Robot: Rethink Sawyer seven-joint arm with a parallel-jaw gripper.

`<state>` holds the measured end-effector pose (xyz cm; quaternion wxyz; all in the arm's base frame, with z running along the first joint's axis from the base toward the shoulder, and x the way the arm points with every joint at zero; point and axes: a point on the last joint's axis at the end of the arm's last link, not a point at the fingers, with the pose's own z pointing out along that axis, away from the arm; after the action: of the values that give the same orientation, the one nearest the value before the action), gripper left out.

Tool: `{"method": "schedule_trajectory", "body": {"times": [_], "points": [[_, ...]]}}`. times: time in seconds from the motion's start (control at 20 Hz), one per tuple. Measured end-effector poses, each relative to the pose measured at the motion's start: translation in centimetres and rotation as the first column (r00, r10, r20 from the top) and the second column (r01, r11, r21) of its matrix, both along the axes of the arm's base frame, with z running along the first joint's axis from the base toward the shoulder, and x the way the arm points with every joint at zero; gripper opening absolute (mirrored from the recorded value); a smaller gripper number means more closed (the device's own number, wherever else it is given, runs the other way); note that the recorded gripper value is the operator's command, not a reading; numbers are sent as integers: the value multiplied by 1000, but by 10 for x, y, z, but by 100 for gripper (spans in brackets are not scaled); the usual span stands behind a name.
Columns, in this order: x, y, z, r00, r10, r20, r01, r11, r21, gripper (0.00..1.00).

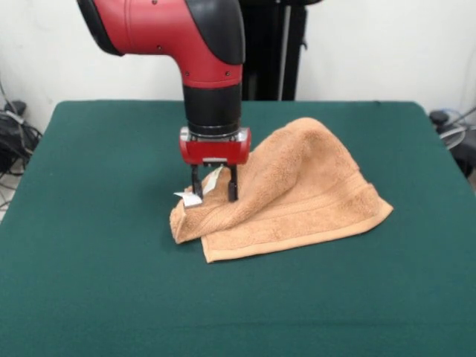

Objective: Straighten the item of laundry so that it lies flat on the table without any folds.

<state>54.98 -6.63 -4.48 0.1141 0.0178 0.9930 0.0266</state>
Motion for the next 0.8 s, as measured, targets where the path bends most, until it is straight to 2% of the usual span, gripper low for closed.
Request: {"method": "schedule_trajectory", "body": {"times": [0.05,0.1,0.8], "points": [[0,0,0,1000,3,1,-3,1000,0,100],[0,-1,0,1000,12,7,-12,1000,1,0],[3,0,0,1000,16,13,-16,1000,0,0]]}}
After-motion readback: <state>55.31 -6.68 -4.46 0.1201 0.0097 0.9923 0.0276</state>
